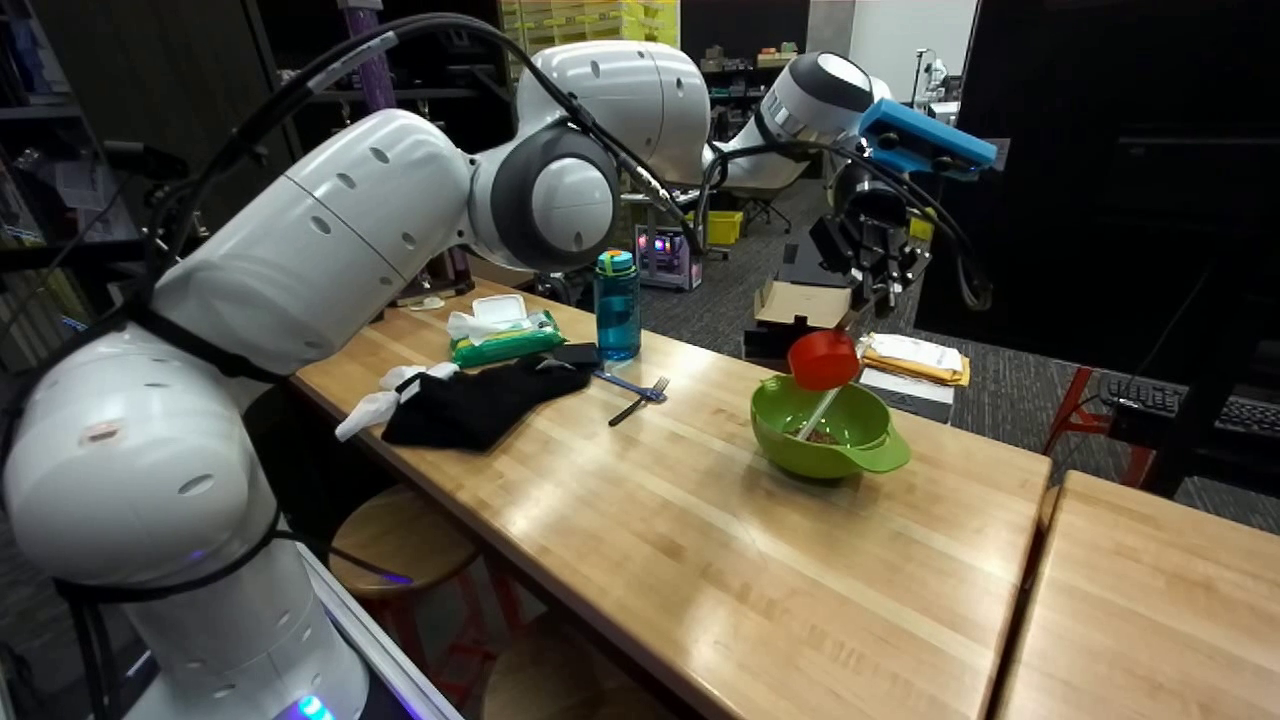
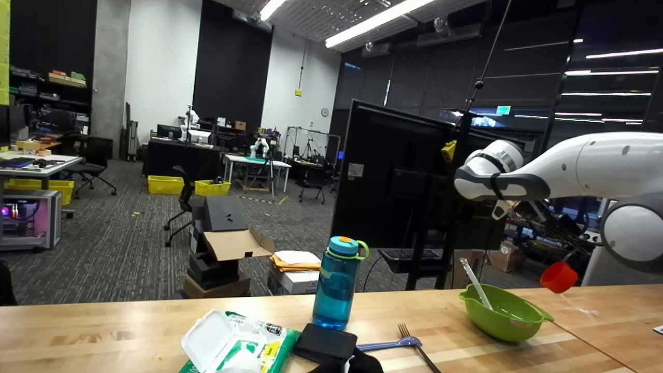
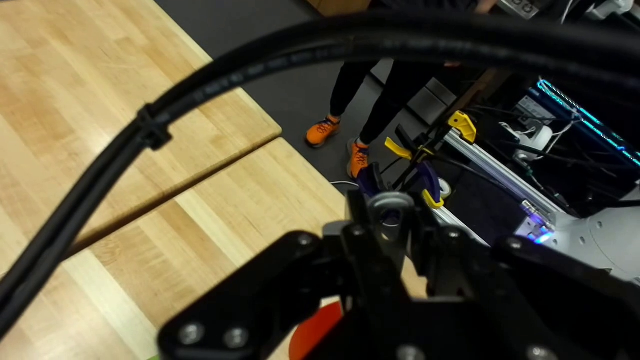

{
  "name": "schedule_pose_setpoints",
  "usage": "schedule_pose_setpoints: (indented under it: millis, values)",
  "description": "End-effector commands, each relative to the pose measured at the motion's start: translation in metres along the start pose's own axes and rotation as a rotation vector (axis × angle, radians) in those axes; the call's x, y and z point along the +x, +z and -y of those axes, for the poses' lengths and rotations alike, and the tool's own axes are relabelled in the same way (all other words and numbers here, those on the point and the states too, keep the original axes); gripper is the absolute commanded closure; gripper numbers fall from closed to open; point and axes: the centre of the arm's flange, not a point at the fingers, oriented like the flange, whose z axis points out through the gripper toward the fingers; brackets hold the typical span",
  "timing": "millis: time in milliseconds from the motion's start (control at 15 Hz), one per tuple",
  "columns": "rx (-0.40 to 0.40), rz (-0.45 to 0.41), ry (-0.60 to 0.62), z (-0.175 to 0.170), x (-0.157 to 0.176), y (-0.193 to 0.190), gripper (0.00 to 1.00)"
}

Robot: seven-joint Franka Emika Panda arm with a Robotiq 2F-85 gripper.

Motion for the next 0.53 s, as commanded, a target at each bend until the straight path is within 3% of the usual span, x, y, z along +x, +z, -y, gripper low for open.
schedule_pose_setpoints:
  millis: [0,267,467]
  values:
    - [0.005,0.024,0.015,-0.0225,-0.0097,-0.0406,0.94]
    - [0.001,0.02,0.014,-0.0219,-0.0068,-0.0421,0.94]
    - [-0.081,0.005,0.071,-0.022,-0.0098,-0.0485,0.94]
